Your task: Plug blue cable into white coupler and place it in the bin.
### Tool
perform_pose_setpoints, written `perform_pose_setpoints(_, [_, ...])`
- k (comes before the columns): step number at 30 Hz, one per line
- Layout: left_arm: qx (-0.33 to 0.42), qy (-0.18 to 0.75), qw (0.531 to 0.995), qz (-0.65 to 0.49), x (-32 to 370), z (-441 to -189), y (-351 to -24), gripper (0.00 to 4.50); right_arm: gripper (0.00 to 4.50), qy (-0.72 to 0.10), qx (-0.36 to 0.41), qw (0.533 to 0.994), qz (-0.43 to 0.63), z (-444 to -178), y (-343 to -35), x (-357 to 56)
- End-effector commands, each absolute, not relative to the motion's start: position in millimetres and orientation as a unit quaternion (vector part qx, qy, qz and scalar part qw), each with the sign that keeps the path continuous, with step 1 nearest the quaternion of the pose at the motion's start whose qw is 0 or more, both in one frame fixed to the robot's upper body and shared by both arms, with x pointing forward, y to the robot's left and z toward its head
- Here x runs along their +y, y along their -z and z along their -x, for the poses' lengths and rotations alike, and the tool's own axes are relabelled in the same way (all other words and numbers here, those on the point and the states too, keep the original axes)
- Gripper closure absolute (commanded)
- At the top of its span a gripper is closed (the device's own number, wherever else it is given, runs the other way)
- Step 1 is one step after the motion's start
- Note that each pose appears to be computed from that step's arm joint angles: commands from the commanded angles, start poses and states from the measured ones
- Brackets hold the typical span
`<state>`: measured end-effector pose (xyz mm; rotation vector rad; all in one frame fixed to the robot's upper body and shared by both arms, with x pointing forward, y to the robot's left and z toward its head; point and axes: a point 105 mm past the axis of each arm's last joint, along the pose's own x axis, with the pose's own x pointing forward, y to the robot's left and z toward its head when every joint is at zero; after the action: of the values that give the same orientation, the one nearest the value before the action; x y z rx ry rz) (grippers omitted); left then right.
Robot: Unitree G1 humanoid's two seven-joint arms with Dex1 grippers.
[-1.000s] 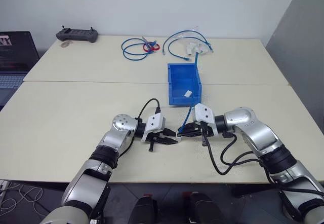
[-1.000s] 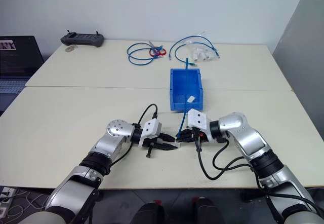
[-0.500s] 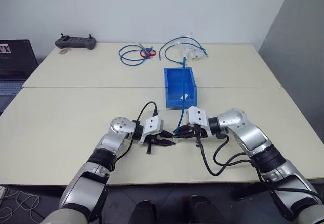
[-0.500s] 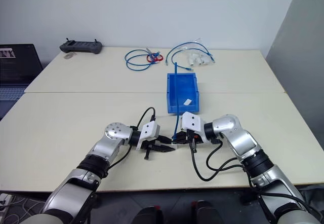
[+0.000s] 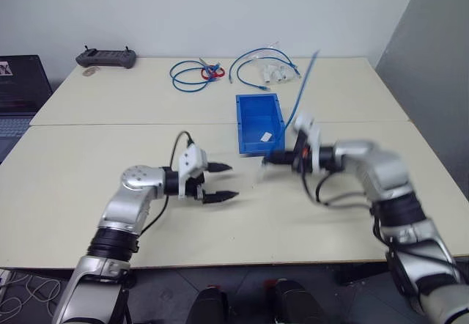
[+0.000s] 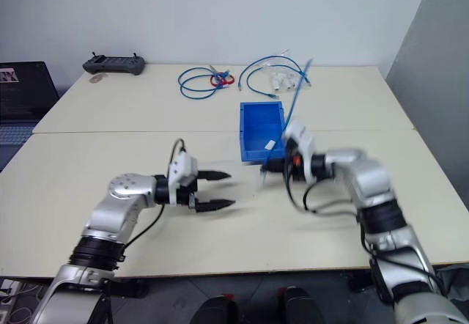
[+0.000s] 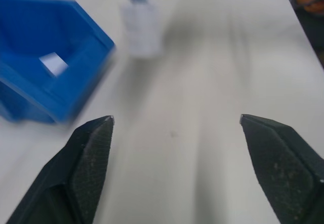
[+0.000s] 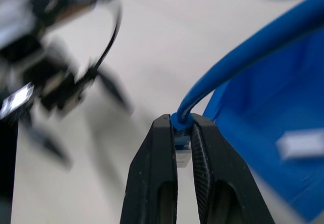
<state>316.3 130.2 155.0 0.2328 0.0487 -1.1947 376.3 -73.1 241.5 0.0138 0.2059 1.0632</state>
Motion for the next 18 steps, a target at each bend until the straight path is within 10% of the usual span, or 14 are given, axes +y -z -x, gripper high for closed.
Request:
perform_pose_setpoints(1, [-0.024,0.505,0.859,-0.078,139.9,-306.7,-202.2,0.02,4.36,-0.426,0.123,0.894,-0.067,-413.0,-259.1,-90.5])
perform_pose_setpoints(9, [-0.028,0.431,0.902,-0.02,160.2,-309.4,-230.4,0.02,4.36,-0.352,0.13,0.927,-0.026,-456.3,-255.7,-86.0])
perform_pose_setpoints(18, [-0.025,0.431,0.902,-0.013,150.1,-308.3,-224.0,0.0,1.75,-0.32,0.123,0.939,0.002,-465.5,-257.0,-100.3])
